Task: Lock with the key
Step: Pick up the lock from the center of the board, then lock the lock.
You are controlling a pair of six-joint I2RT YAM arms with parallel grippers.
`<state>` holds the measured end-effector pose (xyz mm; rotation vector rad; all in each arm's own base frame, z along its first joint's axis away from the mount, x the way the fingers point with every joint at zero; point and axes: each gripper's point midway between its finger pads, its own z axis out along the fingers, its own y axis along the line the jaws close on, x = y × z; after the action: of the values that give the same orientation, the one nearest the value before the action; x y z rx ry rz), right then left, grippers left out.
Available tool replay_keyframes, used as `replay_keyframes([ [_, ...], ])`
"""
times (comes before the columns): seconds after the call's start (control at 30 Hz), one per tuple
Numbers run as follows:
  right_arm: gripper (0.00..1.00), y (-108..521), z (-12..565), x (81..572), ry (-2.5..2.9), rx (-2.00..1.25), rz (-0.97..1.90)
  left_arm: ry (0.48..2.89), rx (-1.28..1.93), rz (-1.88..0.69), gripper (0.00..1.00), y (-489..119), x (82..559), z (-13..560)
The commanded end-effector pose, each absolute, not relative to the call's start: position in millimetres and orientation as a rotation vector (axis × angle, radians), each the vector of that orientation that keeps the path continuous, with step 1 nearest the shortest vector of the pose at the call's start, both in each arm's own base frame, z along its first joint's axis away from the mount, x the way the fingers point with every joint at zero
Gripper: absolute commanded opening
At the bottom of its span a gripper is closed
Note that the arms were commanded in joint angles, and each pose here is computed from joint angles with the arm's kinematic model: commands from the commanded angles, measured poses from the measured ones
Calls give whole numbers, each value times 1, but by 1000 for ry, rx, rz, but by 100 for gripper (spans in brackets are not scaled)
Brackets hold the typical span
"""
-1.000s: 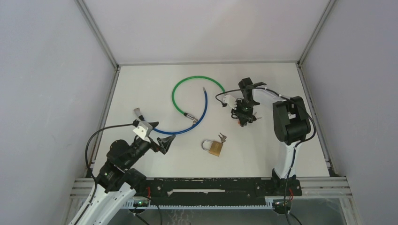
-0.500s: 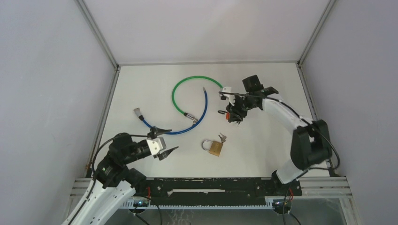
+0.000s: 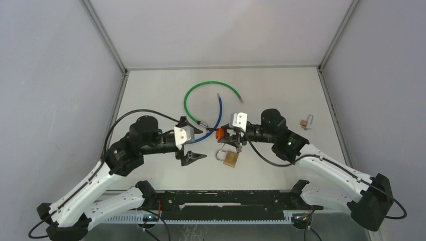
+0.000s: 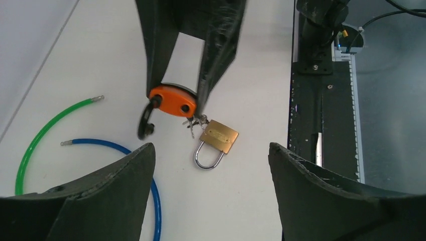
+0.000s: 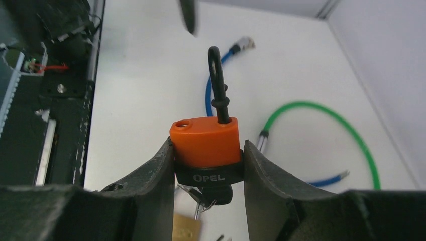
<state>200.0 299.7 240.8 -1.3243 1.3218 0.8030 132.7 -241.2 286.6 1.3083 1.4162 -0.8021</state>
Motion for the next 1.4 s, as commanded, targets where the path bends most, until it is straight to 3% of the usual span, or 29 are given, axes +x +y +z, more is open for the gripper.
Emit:
replay_keyframes([
  [0.0,0,309,314,190,1084,-1193,729,1424,1364,-719,84,-242,139,317],
  [0.37,0,312,324,166,992,-1238,679,1392,1412,-644,55,-262,148,348],
  [0.6,0,309,322,169,999,-1242,649,1396,1433,-668,22,-265,141,348],
  [0.7,0,308,324,168,990,-1238,646,1420,1427,-667,21,-268,142,345],
  [0.83,0,306,327,168,984,-1235,636,1441,1412,-628,29,-271,148,343],
  [0.97,0,305,325,168,987,-1242,622,1445,1392,-629,17,-273,150,345],
  [1.03,0,305,323,167,989,-1250,623,1441,1365,-638,1,-274,151,351],
  [1.13,2,306,321,166,995,-1254,632,1426,1320,-654,0,-275,152,363],
  [1.17,15,306,322,166,999,-1247,641,1414,1303,-662,0,-276,152,368],
  [1.23,58,304,326,164,1000,-1231,661,1384,1264,-684,0,-274,149,379],
  [1.27,91,302,329,164,1007,-1213,664,1358,1250,-691,0,-274,148,385],
  [1.3,98,299,333,166,1016,-1183,667,1325,1235,-695,0,-272,146,393],
  [1.37,99,290,340,169,1030,-1123,685,1247,1207,-693,0,-270,145,411],
])
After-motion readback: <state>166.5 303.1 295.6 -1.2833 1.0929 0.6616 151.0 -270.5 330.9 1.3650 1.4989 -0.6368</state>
